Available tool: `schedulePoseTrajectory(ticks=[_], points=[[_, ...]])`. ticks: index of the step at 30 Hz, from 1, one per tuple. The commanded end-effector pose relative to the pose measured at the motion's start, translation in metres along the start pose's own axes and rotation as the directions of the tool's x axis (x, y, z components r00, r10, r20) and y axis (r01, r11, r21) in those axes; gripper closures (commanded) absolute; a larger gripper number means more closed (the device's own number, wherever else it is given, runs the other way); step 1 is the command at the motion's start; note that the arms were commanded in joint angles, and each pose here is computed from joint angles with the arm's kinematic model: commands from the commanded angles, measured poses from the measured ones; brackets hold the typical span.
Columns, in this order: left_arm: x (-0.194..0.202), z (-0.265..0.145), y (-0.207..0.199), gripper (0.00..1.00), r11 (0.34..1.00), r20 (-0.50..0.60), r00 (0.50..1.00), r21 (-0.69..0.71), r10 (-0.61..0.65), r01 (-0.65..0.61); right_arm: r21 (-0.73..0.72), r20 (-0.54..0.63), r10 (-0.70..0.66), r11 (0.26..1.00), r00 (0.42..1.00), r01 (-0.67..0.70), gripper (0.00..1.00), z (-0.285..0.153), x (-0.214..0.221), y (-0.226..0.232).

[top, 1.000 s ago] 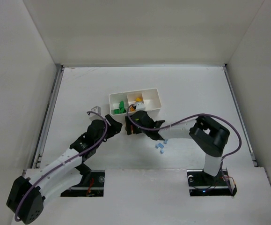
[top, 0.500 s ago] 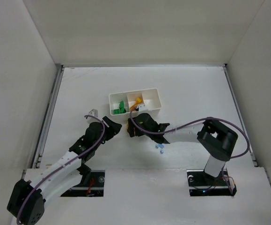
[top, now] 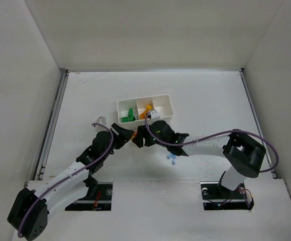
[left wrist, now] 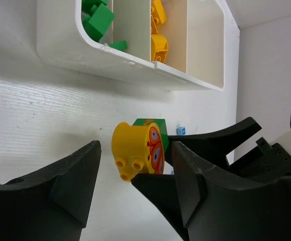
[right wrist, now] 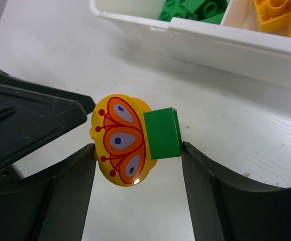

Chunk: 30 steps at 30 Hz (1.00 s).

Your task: Sort the legos into containers by color

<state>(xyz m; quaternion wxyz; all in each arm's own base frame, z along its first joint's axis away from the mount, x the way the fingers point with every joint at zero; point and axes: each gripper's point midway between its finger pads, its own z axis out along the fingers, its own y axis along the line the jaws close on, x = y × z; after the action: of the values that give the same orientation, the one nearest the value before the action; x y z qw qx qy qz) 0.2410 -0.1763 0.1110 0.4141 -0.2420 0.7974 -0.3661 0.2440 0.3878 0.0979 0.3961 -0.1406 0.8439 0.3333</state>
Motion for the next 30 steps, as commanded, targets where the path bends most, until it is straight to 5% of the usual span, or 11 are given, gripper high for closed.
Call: schedulePoseTrajectory(ticks=[1, 15, 25, 30], points=[[0.0, 0.002, -0.008, 0.44, 0.997, 0.008, 0.998, 0.031, -0.065, 0.065, -0.126, 0.057, 0.038, 0.992, 0.998, -0.031, 0.4, -0.011, -0.02, 0.032], [0.005, 0.005, -0.007, 0.51, 0.998, -0.006, 0.998, 0.027, -0.063, 0.063, -0.214, 0.081, 0.104, 0.973, 0.991, -0.084, 0.4, -0.021, -0.03, 0.049], [0.0, 0.002, -0.015, 0.86, 0.991, 0.013, 0.992, 0.057, -0.125, 0.124, -0.226, 0.056, 0.168, 0.962, 0.984, -0.151, 0.38, -0.014, -0.021, 0.047], [-0.01, -0.001, -0.015, 0.9, 0.988, 0.039, 0.989, 0.073, -0.142, 0.139, -0.248, 0.057, 0.195, 0.953, 0.979, -0.175, 0.24, -0.015, -0.02, 0.047]])
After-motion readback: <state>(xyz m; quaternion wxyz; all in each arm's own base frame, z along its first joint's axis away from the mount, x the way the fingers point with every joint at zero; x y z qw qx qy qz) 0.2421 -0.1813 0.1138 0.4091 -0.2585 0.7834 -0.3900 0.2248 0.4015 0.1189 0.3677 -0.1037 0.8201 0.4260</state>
